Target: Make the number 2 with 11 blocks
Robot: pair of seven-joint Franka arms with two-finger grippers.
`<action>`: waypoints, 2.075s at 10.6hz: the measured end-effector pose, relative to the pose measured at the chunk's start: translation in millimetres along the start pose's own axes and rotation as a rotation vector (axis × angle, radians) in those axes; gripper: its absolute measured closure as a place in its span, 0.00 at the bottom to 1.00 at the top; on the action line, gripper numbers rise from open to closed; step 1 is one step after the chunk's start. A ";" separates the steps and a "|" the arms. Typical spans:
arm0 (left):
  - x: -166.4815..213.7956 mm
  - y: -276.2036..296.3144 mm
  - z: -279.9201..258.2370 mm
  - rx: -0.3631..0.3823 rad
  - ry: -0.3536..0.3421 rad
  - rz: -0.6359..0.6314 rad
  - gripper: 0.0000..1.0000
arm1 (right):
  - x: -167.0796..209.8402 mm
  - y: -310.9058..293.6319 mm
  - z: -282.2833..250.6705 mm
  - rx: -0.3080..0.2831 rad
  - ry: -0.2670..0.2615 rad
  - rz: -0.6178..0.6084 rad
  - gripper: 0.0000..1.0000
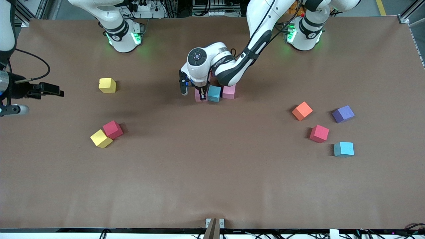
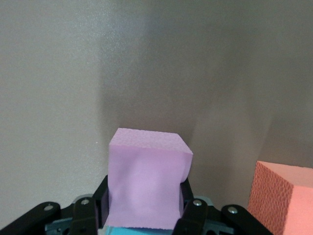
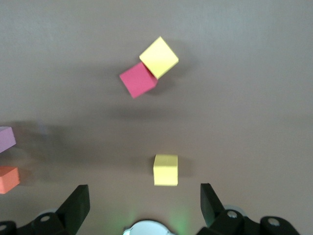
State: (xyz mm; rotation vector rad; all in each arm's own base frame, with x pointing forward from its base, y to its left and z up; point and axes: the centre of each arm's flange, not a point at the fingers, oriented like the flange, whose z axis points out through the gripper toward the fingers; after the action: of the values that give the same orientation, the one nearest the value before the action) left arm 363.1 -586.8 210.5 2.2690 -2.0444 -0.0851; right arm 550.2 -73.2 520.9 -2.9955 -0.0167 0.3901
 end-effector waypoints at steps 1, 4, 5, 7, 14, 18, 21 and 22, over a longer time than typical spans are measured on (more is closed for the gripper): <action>-1.1 -0.1 0.0 -0.001 -0.001 0.003 0.43 | -5.0 -0.2 1.6 0.005 -0.011 0.013 0.00; -5.0 -0.5 -0.2 -0.002 -0.006 0.005 0.43 | -27.8 0.4 25.6 0.009 0.025 0.046 0.00; -6.3 -1.0 -0.4 -0.004 -0.007 0.007 0.43 | -37.4 -0.3 34.5 0.006 0.022 0.058 0.00; -9.1 -3.3 -0.4 -0.013 -0.004 0.008 0.43 | -46.6 1.4 60.0 0.002 0.021 0.064 0.00; -16.3 -7.1 -0.9 -0.049 0.007 -0.004 0.44 | -60.5 8.6 178.1 -0.020 -0.034 0.070 0.00; -17.9 -5.2 -1.1 -0.067 0.012 -0.011 0.44 | -74.9 5.7 238.7 -0.033 -0.048 0.059 0.00; -18.6 -2.6 -0.8 -0.079 0.014 -0.016 0.44 | -77.6 8.0 274.9 -0.045 -0.056 0.032 0.00; -18.5 -2.1 -0.6 -0.077 0.012 -0.012 0.44 | -75.1 10.2 286.8 -0.053 -0.065 0.031 0.00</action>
State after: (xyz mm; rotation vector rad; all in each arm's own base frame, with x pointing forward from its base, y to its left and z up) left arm 363.2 -568.2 210.6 2.2307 -1.9860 -0.1474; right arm 404.2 -51.4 263.6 -3.0368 0.0138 0.4980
